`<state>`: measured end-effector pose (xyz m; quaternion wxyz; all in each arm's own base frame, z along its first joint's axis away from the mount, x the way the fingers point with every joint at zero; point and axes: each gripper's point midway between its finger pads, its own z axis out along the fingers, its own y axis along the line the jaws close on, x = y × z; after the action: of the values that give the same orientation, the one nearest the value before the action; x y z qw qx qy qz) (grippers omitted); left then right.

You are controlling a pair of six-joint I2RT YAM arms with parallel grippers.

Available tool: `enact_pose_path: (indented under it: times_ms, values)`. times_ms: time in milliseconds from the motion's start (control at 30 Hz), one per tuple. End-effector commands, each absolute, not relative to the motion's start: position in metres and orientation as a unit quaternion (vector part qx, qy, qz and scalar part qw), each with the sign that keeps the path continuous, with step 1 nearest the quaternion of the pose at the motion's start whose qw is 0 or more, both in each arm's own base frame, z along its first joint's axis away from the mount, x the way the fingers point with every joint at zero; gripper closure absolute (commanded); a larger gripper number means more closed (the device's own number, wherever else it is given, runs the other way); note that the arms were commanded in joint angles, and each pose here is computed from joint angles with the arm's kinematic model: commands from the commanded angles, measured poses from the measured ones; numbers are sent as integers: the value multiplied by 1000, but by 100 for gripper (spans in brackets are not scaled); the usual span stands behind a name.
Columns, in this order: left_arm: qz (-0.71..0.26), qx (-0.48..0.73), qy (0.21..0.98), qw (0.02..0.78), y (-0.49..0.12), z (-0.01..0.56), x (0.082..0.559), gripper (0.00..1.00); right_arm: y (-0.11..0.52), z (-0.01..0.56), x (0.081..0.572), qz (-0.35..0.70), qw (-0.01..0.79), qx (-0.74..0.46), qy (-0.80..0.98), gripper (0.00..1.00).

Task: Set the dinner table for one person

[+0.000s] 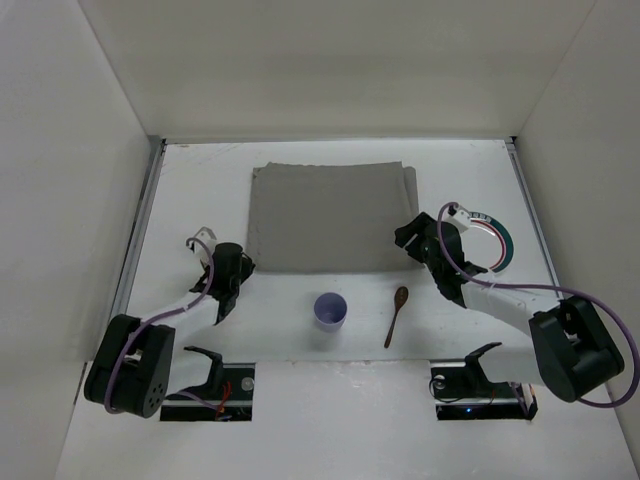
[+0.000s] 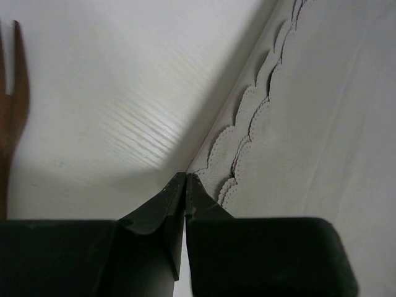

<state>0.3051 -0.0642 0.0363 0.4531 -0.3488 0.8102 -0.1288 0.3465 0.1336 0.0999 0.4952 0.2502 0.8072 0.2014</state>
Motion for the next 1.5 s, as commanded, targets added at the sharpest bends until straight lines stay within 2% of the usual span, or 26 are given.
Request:
enact_pose_path:
  times_ms: [0,267,367,500,600,667,900,1233,1467]
  values:
    - [-116,-374,795,463,-48,38,303,99,145,124,360,220,519,241,790,29]
    - [-109,-400,781,467,-32,39,293,96,133,107,359,177,504,261,804,30]
    - [-125,-400,774,474,-36,46,291,96,135,106,358,175,505,263,803,34]
    - [-117,-406,768,481,-28,50,282,95,140,111,352,178,512,243,804,47]
    - [-118,-411,762,487,-23,54,279,93,143,130,345,189,536,218,793,71]
    - [-122,-408,759,492,-25,57,277,93,146,145,338,203,552,199,784,79]
    - [-138,-382,752,520,-33,82,280,71,138,156,317,204,575,166,775,78]
    - [-250,-246,751,560,-102,124,248,63,111,166,297,215,593,213,746,72]
    - [-271,-158,755,576,-135,108,230,58,49,156,287,179,615,304,705,73]
